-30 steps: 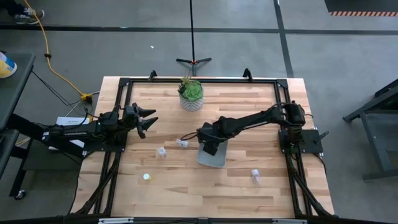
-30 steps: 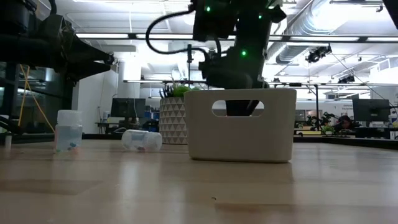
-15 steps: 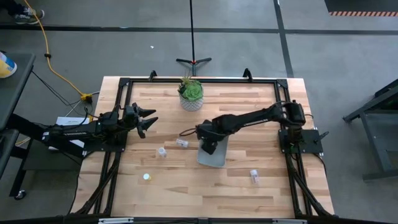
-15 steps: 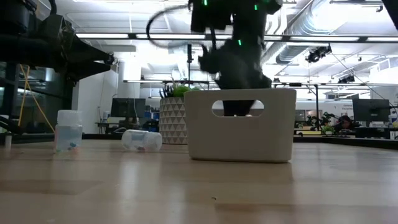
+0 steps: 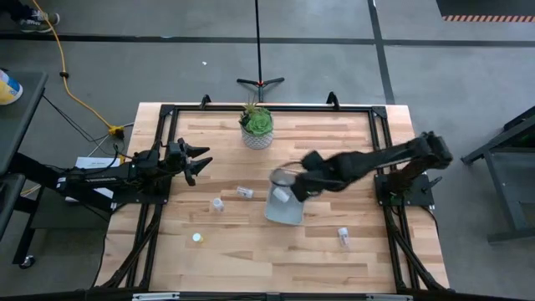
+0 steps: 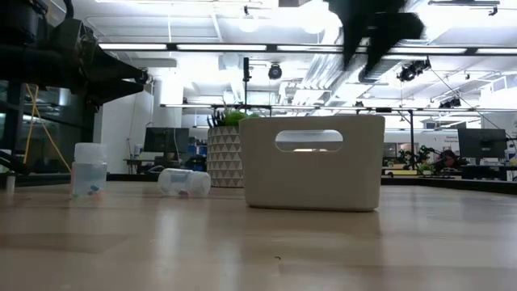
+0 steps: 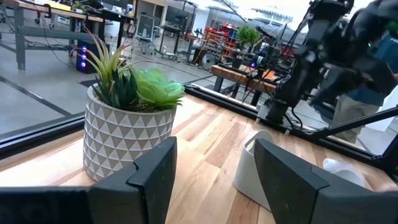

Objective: Pick and place pill bottles into a basket
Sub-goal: Put the bottom right transparent medicine bottle into the white bin, then put the top transparent medicine bottle into the white bin

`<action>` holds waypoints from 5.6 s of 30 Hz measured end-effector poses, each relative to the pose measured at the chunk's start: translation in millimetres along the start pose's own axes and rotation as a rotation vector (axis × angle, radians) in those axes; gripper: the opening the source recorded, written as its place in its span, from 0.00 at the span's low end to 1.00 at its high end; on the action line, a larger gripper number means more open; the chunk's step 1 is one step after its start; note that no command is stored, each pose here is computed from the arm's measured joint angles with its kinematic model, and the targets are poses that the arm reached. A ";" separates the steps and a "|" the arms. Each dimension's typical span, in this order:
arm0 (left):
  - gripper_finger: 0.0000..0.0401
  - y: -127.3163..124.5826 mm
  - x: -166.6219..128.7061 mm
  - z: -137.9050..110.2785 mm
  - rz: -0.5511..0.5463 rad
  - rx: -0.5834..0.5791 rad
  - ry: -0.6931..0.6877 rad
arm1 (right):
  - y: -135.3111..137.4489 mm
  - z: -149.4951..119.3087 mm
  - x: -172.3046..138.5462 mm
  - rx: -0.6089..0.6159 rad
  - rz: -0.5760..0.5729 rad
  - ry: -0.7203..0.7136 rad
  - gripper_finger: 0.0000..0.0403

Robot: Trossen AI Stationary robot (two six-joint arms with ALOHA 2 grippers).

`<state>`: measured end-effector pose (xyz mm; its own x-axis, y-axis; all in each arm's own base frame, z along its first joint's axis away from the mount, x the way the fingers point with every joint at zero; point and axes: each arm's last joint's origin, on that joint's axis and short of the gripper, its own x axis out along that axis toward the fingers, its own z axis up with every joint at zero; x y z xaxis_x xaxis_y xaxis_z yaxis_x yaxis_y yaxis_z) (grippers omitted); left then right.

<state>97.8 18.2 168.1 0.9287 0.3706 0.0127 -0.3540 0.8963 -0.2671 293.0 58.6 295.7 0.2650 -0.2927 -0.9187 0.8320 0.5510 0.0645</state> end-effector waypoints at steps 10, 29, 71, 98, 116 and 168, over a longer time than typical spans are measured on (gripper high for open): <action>0.62 0.0 0.0 0.0 0.000 0.000 0.000 | -9.6 -75.2 16.0 0.224 0.004 0.477 0.54; 0.62 0.0 0.0 0.0 0.000 0.000 0.000 | -19.2 -144.7 62.0 0.247 0.034 0.528 0.55; 0.62 0.2 0.0 0.1 0.008 0.000 -0.003 | -19.6 -157.1 94.3 0.220 -0.025 0.569 0.35; 0.62 0.3 0.0 0.1 0.008 -0.001 -0.003 | -24.9 -15.5 47.6 0.320 0.608 -0.161 0.32; 0.62 0.2 0.0 0.2 0.007 -0.001 -0.003 | -28.3 -27.1 100.1 0.545 0.319 0.075 0.33; 0.62 0.5 0.0 0.2 0.016 0.013 -0.005 | -83.8 -47.7 -55.5 -0.269 0.512 -0.735 0.20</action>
<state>97.6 18.6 168.2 0.9223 0.3863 0.0135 -0.3704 0.8932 -0.2548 185.4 66.0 322.7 0.8863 -0.3343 -0.3205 0.4122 0.8850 0.2166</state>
